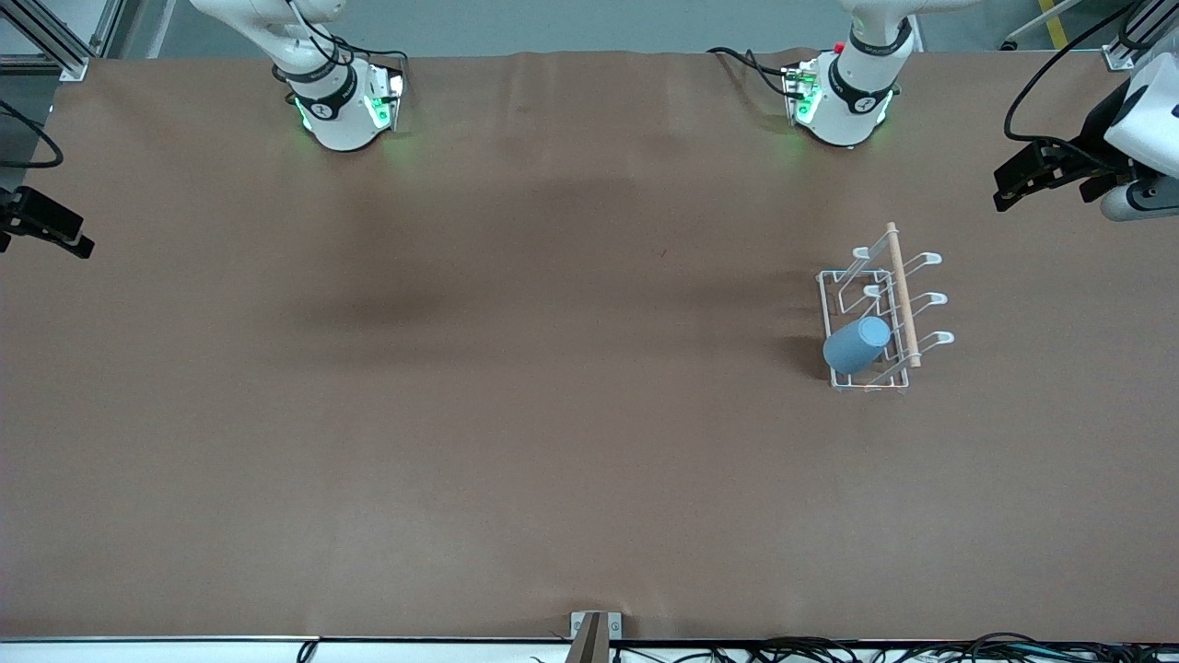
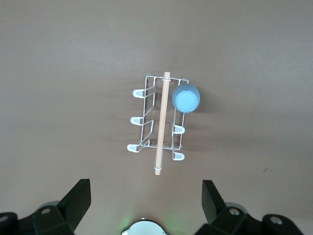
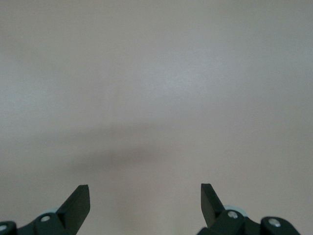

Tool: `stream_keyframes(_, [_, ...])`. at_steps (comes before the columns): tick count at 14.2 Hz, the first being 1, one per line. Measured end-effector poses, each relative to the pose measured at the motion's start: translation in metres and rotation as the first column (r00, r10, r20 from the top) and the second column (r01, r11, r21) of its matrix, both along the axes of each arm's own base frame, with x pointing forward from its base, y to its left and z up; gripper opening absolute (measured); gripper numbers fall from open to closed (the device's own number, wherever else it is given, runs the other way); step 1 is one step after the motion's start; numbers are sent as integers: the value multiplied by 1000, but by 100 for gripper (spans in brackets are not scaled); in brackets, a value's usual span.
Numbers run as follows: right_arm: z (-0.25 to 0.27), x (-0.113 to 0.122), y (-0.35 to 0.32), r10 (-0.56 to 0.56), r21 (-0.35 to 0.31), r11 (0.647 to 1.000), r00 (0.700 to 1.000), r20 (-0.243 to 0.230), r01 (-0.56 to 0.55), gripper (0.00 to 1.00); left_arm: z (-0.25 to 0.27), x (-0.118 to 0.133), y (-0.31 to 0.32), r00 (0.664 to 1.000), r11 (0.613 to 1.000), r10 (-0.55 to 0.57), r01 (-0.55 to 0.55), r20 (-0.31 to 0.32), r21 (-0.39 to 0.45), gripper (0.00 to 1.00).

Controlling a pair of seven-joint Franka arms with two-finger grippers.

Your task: Hang cup on cup holder

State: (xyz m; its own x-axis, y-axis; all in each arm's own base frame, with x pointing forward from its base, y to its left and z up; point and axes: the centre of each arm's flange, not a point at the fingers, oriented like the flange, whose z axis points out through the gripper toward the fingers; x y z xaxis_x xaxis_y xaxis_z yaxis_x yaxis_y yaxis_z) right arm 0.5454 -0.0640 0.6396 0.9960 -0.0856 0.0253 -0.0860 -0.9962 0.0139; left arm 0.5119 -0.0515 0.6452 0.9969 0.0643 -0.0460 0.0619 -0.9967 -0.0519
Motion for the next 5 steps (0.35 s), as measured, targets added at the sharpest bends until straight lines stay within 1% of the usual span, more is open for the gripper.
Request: stream_keyframes(5, [0, 0, 0, 0, 3, 1000, 1000, 0, 0, 100, 0, 0, -6, 1000, 1000, -30, 30, 0, -5, 100])
